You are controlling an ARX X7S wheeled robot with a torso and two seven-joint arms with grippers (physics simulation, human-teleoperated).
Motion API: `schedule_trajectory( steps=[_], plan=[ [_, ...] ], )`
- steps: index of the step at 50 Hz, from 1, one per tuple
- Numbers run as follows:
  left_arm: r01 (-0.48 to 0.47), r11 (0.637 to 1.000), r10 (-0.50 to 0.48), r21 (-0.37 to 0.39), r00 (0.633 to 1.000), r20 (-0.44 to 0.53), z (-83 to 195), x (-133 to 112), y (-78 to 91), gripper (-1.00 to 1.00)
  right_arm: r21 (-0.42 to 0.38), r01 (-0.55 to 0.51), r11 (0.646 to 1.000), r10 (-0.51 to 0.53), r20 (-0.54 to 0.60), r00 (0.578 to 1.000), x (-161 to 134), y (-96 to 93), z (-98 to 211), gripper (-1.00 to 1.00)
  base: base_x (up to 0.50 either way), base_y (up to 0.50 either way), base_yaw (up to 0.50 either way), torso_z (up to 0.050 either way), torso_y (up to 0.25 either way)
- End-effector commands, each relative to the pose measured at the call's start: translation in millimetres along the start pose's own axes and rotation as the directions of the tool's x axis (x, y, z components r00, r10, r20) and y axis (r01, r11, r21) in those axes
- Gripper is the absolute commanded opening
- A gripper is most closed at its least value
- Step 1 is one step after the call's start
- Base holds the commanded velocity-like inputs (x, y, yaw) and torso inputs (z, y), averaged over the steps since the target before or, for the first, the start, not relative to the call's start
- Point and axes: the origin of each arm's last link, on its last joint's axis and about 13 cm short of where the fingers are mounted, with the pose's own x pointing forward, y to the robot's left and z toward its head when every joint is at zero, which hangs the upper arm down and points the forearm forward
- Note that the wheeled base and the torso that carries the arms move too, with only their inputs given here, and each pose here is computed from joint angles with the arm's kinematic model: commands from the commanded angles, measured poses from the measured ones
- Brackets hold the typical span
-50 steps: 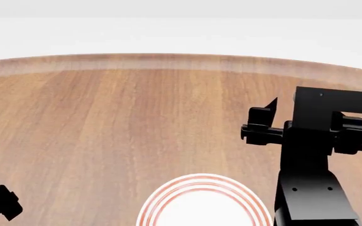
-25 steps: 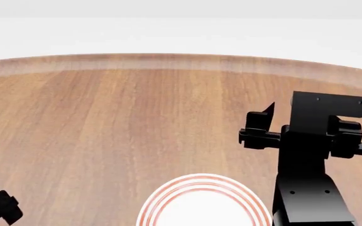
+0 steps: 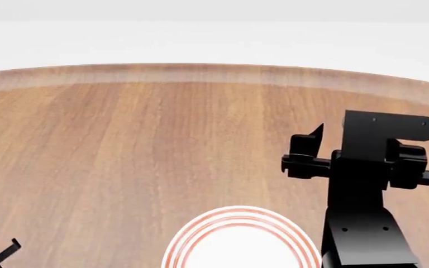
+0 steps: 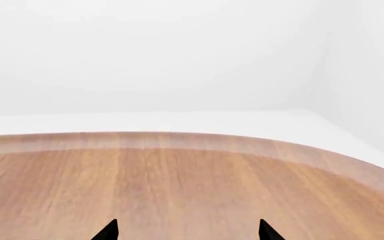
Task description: Pick up the red mug and put it on the plate
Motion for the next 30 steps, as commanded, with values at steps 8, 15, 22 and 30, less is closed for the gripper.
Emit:
schedule_trajectory(
  steps=[8,15,22,30],
  plan=[
    [0.140,0.985,-0.144,0.099,0.989,0.038,1.8,-12.9,0.5,-1.00,0.001,-0.003,1.000,0.003,-0.006,1.000,0.4,1.0,-3.3,1.00,0.00,0.00,0.00,0.000,0.001],
    [0.271,0.930,-0.306,0.249,0.945,0.116,8.9,-27.2,-6.5,-1.00,0.003,-0.005,1.000,0.005,-0.008,1.000,0.5,1.6,-4.6,1.00,0.00,0.00,0.00,0.000,0.000],
    [0.455,0.810,-0.523,0.369,0.846,0.104,13.5,-43.0,-20.0,-1.00,0.004,-0.006,1.000,0.006,-0.009,1.000,1.1,1.7,-4.2,1.00,0.00,0.00,0.00,0.000,0.000],
    [0.653,0.578,-0.743,0.490,0.669,-0.015,16.2,-61.0,-39.5,-1.00,0.009,-0.008,1.000,0.008,-0.003,1.000,0.5,1.4,-1.0,1.00,0.00,0.00,0.00,0.000,0.000]
  ],
)
